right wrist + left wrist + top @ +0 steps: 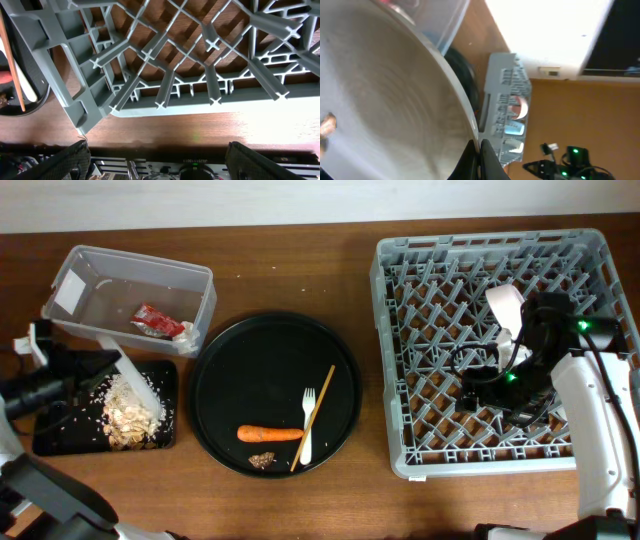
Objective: Sort waste into correct bins and load items into the dishwasher rack
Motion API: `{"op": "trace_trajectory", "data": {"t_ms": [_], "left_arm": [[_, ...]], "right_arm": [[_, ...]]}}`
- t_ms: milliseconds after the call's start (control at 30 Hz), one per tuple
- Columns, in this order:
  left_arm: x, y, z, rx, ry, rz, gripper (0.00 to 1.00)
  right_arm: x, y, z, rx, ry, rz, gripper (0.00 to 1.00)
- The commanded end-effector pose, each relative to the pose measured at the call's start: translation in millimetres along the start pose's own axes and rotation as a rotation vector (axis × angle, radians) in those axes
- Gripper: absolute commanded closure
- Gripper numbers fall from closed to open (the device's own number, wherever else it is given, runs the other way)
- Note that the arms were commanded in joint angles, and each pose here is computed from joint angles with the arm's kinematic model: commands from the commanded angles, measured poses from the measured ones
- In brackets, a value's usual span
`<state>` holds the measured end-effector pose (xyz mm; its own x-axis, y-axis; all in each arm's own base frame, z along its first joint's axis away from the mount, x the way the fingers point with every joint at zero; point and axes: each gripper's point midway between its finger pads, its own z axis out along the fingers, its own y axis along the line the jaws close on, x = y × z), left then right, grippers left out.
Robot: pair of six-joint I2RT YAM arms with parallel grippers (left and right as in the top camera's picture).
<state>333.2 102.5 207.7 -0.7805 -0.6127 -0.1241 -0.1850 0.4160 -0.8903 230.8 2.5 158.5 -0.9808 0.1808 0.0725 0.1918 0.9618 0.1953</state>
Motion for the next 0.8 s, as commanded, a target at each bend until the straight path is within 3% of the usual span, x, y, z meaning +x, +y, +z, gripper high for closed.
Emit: {"op": "trace_trajectory", "data": {"t_ms": [0, 267, 400, 500, 567, 667, 767], "left_arm": [[-3.1, -30.3, -9.6, 0.154, -0.061, 0.124, 1.0], [-1.4, -22.9, -8.5, 0.11, -0.05, 0.152, 1.0], [19.1, -42.5, 3.7, 0.075, 0.014, 0.21, 1.0], [63.3, -82.2, 39.7, 0.005, 0.157, 0.443, 1.0], [105.3, -90.4, 98.3, -0.121, 0.349, 0.637, 1.0], [152.2, -71.3, 177.8, -0.454, 0.484, 0.782, 1.0], [206.1, -46.7, 241.4, -0.566, 0.616, 0.886, 1.0]], "right_arm": [[1.8, -2.6, -1.5, 0.014, -0.008, 0.0, 0.1], [1.8, -2.6, -1.5, 0.014, -0.008, 0.0, 0.1], [1.8, -2.6, -1.5, 0.014, -0.008, 0.0, 0.1], [1.8, -2.4, -1.4, 0.013, -0.008, 0.0, 0.1], [1.8, -2.2, -1.4, 0.012, -0.008, 0.0, 0.09], [1.9, -2.0, -1.4, 0.011, -0.008, 0.0, 0.1], [2.0, -1.2, -1.4, 0.008, -0.007, -0.002, 0.1]]}}
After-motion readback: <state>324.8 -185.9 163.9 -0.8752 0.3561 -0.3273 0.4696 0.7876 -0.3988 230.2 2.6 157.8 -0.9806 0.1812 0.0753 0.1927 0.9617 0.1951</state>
